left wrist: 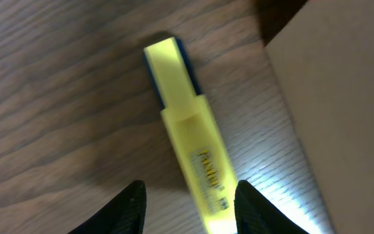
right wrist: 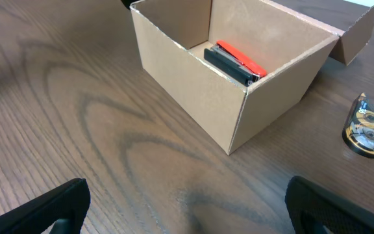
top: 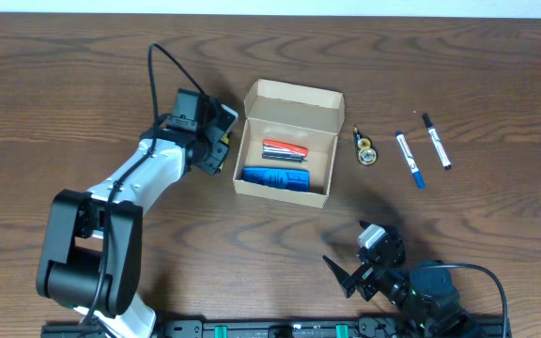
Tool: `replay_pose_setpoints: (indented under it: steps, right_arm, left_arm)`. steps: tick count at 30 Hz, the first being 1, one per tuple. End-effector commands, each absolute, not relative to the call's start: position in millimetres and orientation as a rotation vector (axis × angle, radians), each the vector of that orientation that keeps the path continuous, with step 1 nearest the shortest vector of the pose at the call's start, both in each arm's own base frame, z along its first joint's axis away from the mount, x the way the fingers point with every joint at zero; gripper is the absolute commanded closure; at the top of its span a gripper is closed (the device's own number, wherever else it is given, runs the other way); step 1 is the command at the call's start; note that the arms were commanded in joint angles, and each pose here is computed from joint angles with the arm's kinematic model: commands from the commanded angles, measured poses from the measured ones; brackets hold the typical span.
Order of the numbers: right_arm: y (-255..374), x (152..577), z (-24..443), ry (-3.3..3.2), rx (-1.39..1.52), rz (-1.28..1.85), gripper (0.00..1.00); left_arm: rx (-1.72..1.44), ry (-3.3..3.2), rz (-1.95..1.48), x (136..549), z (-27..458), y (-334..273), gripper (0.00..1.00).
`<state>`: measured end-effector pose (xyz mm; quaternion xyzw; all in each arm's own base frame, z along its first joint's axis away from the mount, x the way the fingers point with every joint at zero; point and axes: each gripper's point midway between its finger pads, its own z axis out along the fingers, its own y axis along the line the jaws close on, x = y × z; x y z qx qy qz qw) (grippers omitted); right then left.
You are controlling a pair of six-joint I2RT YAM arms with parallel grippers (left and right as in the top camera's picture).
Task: Pack container
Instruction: 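Grasp the yellow highlighter with left gripper and lift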
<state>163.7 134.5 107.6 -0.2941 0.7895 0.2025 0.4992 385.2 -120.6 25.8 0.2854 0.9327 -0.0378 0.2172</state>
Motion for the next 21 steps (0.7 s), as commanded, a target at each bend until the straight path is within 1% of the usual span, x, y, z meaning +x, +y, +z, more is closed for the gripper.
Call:
replay_pose_setpoints:
  steps: [1,11,19,21]
  right_arm:
    - [135.7,162.6,106.9,1.912,-0.708,0.502,0.01]
    - [135.7,162.6,106.9,1.912,-0.708,0.502,0.01]
    - [135.6,162.7,106.9,1.912,-0.707,0.501,0.01]
    - [135.6,162.7,106.9,1.912,-0.707,0.501,0.01]
  left_arm:
    - [0.724,2.626,-0.069,385.0,14.0,-117.0,0.53]
    - [0.638,2.657,-0.089,389.8,-3.5,-118.6,0.53]
    - [0.640,2.659,-0.093,390.8,-7.8,-119.4,0.49]
    - [0.642,2.669,-0.093,389.6,-11.7,-119.1,0.50]
